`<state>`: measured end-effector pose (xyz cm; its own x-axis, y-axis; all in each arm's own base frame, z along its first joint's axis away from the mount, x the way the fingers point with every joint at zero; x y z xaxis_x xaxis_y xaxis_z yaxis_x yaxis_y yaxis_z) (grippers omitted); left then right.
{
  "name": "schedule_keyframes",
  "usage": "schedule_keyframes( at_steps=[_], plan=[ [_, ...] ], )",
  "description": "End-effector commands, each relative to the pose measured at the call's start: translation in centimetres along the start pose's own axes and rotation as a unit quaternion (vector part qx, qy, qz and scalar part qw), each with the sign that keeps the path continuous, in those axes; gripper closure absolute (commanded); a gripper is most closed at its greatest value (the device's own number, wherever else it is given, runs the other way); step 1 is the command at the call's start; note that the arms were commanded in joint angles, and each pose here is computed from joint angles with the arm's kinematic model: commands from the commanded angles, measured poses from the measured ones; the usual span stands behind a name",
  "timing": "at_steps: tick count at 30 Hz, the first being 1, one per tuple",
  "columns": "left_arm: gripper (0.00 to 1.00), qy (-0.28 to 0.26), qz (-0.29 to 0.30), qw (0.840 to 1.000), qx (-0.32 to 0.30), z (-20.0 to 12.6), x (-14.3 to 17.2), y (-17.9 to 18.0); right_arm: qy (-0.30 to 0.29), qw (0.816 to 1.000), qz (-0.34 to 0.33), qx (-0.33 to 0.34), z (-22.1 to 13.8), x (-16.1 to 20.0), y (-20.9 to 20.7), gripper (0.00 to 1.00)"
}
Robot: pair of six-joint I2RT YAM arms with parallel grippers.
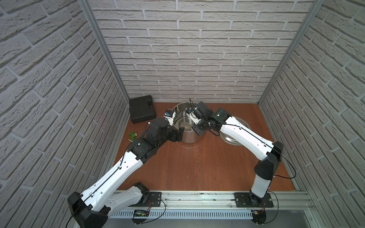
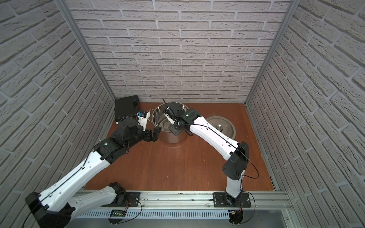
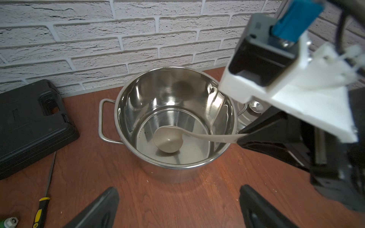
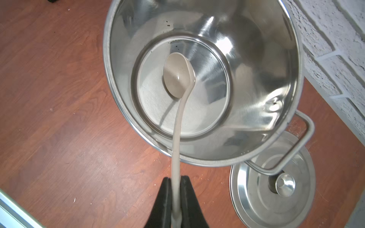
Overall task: Stir the soup with a spoon
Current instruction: Stir the soup in the pan with a stick.
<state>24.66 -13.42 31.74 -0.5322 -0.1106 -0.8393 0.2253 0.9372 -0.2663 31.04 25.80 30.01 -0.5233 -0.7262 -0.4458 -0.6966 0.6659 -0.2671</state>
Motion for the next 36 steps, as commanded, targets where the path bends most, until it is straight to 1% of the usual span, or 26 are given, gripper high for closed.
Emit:
schedule_keyframes(
  at_steps=[1,5,9,17,23,27,33,36],
  plan=[
    [0.02,-0.030,-0.005,1.000,0.000,-0.4,-0.8,-0.2,-0.028,0.999,0.011,0.038,-2.9,0.5,-1.3,0.97],
    [0.02,-0.031,-0.009,0.999,0.000,-0.3,-0.9,-0.2,-0.015,0.998,0.013,0.056,-2.6,1.1,-2.4,0.97],
    [0.02,-0.039,-0.009,0.999,0.005,-0.6,-1.2,-0.3,-0.012,0.997,0.022,0.068,-2.2,0.8,-3.6,0.97],
    [0.02,-0.047,-0.013,0.999,0.011,-0.8,-1.6,-0.5,-0.023,0.997,0.024,0.074,-0.9,-1.5,-5.1,0.97],
    [0.02,-0.053,-0.016,0.998,0.010,-0.6,-1.6,-0.6,-0.046,0.998,0.018,0.032,0.0,-3.6,-3.9,0.97],
    [0.02,-0.057,-0.018,0.998,0.009,-0.5,-1.8,-0.6,-0.049,0.999,0.005,0.012,0.2,-4.1,-2.3,0.97],
    [0.02,-0.056,-0.020,0.998,0.003,0.0,-1.6,-0.5,-0.041,0.999,-0.001,-0.005,-0.5,-3.3,-0.8,0.97],
    [0.02,-0.058,-0.021,0.998,0.001,0.1,-1.6,-0.5,-0.033,0.999,0.003,0.006,-1.1,-2.1,-1.0,0.97]
  ],
)
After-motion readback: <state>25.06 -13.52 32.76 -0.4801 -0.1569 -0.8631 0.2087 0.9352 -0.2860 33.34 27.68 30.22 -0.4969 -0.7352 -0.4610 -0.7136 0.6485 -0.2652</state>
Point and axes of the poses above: each gripper's point midway between its finger pads, its own z axis out along the fingers, its own y axis along the line the jaws close on, x = y × z, the point moved 7 cm from there along -z, back along the fingers, and after that the axes turned 10 degrees about -z, right-handed, at the moved point
